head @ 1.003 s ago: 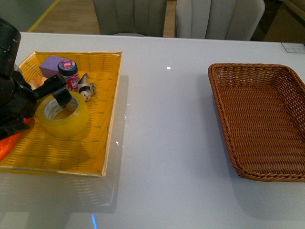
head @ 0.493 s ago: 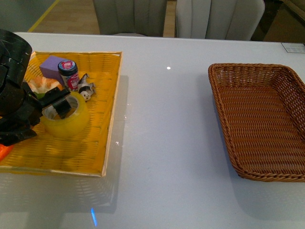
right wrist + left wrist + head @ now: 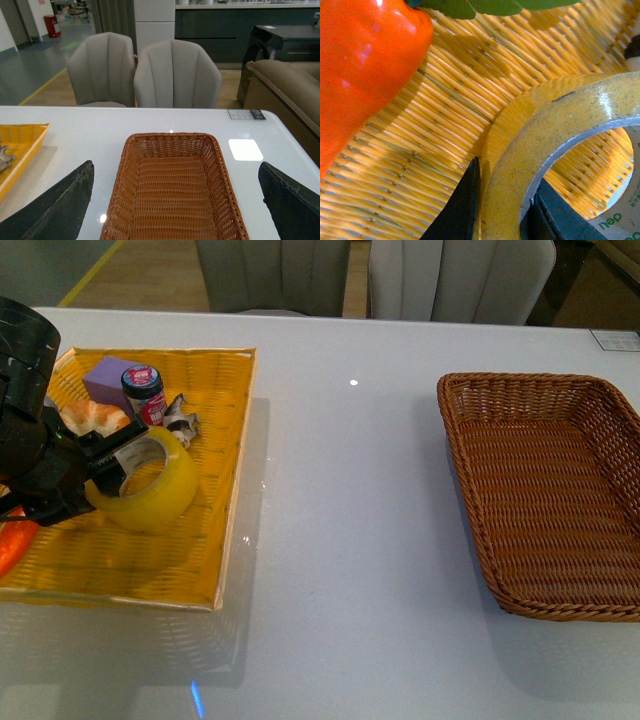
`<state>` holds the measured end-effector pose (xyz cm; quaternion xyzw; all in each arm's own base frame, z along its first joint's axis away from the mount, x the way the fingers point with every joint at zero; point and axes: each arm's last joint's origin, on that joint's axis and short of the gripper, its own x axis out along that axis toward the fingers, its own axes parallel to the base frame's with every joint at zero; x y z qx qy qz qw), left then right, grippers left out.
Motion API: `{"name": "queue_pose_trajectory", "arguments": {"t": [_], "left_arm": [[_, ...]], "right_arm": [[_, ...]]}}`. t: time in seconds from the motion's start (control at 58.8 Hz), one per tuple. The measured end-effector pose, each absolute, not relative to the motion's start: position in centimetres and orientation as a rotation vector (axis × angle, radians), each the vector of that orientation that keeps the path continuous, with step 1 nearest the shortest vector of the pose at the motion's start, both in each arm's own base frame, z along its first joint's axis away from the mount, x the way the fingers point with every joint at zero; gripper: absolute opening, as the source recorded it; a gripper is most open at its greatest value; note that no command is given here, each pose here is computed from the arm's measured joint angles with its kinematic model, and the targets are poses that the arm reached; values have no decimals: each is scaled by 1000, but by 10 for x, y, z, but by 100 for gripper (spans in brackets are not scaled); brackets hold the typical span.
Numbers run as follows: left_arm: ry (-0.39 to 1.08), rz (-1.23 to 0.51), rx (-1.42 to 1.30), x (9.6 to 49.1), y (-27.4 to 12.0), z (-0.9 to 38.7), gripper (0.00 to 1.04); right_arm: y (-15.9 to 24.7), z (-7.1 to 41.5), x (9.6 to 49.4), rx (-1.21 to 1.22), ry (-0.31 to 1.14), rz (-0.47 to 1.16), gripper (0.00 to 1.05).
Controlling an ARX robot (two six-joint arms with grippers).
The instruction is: Move tape to another basket
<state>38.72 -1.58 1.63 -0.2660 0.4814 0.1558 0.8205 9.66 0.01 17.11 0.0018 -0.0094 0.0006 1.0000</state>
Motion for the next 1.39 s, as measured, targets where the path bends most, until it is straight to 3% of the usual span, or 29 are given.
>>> {"name": "queue_pose_trajectory", "arguments": {"t": [0.323,0.612,0.935,1.241,1.394], "left_arm": [[819,94,-563,370,-41,116,16],[745,-203,-470,348,-126,183,16],[808,-458,-438,321,-199,202,16],[810,-496,-418,310,-211,208,16],[809,-505,-415,308,-212,210,16]], "right_arm": [[0,171,97,4,-19,2,96],[0,171,97,4,-19,2,96],[0,171,97,4,-19,2,96],[0,171,97,4,-19,2,96],[-2,174,103,193,456,-173,96]]}}
